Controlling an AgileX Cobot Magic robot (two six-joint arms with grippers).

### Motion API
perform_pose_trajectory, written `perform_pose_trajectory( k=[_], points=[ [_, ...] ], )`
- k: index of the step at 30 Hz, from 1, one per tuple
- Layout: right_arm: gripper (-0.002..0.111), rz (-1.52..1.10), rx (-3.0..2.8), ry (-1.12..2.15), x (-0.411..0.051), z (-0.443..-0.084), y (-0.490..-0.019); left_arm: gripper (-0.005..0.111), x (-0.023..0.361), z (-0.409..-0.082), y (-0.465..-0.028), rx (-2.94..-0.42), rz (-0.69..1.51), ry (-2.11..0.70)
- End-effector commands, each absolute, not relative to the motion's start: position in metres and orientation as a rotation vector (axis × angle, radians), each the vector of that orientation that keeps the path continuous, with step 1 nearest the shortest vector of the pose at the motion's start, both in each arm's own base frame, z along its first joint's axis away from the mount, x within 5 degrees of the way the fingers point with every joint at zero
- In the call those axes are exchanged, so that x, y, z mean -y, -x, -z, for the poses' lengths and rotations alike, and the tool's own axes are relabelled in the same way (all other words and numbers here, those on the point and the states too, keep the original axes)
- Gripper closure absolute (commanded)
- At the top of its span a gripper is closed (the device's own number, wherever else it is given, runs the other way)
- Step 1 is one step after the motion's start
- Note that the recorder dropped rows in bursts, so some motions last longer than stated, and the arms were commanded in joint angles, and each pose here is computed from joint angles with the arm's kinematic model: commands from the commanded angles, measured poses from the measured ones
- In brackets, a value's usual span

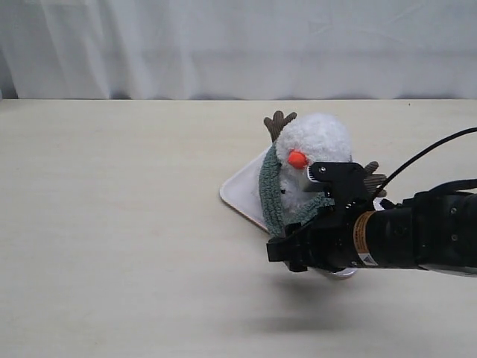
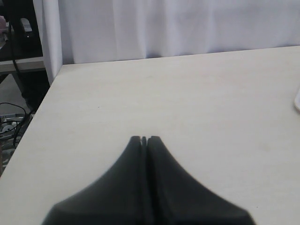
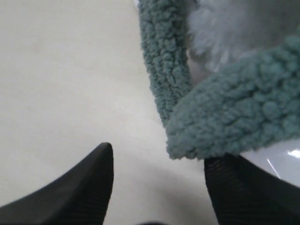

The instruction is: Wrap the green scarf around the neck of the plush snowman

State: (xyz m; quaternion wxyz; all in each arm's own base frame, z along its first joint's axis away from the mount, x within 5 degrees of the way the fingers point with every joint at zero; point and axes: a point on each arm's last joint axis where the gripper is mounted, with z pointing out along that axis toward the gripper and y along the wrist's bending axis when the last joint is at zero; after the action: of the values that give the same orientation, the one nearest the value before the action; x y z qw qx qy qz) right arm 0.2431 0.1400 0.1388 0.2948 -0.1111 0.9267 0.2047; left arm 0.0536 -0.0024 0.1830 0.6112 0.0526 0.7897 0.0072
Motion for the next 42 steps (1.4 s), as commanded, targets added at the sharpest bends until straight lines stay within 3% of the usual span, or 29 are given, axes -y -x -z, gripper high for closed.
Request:
perform_pose_trajectory(
  k=[1,14,26,35,42],
  points=[
    [0.053,-0.645,-2.420,0.335,-0.140,-0.148,-0.230,0.107,0.003,-0.183,-0.054,-1.810,-0.011,-0.129],
    [0.053,-1.202,-2.178,0.591,-0.161,-0.202,-0.189,0.107,0.003,-0.183,-0.054,-1.810,-0.011,-0.129],
    [0.053,-1.230,-1.916,0.651,-0.151,-0.259,-0.163,0.107,0.003,-0.183,-0.054,-1.810,-0.011,-0.129],
    [0.053,-0.979,-1.761,0.653,-0.126,-0.295,-0.143,0.107,0.003,-0.183,-0.054,-1.810,-0.011,-0.129],
    [0.056,-0.444,-1.894,0.137,-0.073,-0.277,-0.158,0.107,0.003,-0.183,-0.054,-1.810,-0.011,-0.129]
  ],
)
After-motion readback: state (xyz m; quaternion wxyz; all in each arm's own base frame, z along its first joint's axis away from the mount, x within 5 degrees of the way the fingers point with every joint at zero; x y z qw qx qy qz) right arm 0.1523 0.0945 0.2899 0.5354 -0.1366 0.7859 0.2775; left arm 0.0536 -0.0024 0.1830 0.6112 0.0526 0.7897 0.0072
